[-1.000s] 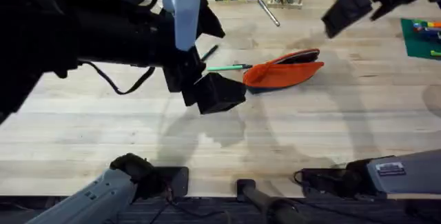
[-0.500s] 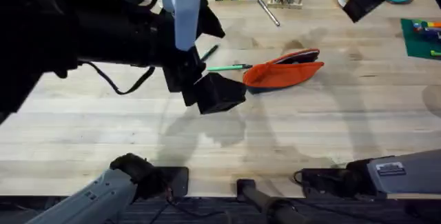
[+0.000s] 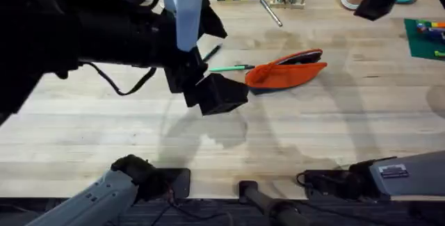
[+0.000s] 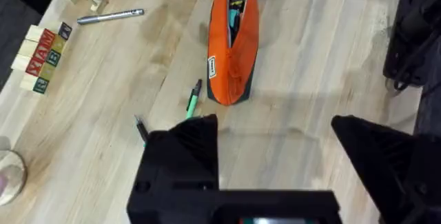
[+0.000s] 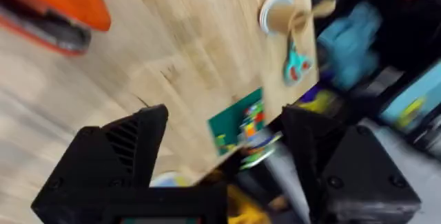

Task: Unzip the bag, pick up the pens from the table one at a time and place them inside, then zip the bag closed.

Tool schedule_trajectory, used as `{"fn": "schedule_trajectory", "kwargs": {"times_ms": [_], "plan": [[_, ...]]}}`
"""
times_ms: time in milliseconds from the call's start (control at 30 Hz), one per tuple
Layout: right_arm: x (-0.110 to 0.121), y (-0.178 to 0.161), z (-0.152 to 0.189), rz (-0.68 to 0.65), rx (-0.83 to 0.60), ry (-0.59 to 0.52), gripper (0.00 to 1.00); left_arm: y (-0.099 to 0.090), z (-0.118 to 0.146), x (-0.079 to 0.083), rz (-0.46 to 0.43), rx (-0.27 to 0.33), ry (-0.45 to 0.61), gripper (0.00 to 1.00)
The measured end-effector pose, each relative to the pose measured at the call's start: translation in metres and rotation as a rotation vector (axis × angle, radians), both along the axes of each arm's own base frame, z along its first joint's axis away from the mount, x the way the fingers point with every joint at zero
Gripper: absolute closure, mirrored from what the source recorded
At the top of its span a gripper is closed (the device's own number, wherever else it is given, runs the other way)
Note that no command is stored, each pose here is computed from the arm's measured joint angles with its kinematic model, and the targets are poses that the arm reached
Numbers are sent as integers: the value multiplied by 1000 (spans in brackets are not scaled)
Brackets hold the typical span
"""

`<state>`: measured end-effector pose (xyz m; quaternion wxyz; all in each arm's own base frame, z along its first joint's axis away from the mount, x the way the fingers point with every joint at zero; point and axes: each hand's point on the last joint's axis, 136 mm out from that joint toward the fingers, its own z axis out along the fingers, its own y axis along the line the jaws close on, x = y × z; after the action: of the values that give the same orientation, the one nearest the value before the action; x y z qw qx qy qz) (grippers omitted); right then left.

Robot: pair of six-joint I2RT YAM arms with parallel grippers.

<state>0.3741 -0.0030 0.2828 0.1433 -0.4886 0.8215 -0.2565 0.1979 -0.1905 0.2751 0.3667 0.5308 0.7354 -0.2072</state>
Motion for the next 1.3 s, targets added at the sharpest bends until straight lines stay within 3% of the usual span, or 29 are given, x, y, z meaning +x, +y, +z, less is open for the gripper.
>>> {"fn": "schedule_trajectory", "kwargs": {"times_ms": [267,400,533,633,667,767,800,967,1300], "plan": [[0,27,-6,431,-84,107,5,0,0,0,0,0,0,8],[-2,43,-9,558,-53,118,22,0,0,0,0,0,0,8],[-4,60,-10,646,12,113,276,0,0,0,0,0,0,8],[-6,69,-10,688,54,109,403,0,0,0,0,0,0,8],[-7,71,-10,698,63,109,484,0,0,0,0,0,0,8],[-12,78,-12,724,102,119,893,0,0,0,0,0,0,8],[-15,80,-12,732,118,126,951,0,0,0,0,0,0,8],[-23,86,-18,753,162,165,970,0,0,0,0,0,0,8],[-25,89,-66,740,222,361,969,0,0,0,0,0,0,8]]}}
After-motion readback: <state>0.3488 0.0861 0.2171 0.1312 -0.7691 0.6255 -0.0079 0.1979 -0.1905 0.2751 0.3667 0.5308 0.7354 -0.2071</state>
